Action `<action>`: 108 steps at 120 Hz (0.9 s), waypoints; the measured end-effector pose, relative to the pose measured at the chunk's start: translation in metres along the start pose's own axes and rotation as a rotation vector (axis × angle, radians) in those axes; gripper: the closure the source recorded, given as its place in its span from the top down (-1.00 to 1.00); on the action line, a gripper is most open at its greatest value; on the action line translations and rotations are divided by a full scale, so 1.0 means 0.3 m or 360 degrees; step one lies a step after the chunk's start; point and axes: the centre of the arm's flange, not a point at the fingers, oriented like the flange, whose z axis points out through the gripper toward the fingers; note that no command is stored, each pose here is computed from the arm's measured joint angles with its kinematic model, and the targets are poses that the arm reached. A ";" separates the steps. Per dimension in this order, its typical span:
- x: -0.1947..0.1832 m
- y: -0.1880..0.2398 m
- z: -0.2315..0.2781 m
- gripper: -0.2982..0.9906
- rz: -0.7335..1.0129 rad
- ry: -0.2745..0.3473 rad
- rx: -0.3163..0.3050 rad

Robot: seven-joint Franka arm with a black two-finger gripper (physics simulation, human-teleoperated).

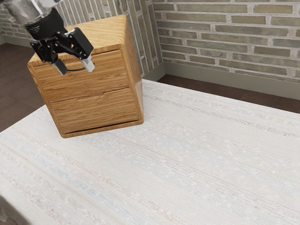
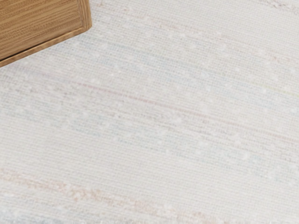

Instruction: Pull the drawer handle with one arm to open the drawer

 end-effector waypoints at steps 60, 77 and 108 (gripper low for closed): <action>0.065 -0.036 0.186 0.54 0.0015 -0.0080 0.0164; 0.041 -0.010 0.181 0.54 0.0181 0.0010 0.0212; 0.069 -0.182 0.176 0.54 0.0232 0.0091 0.0290</action>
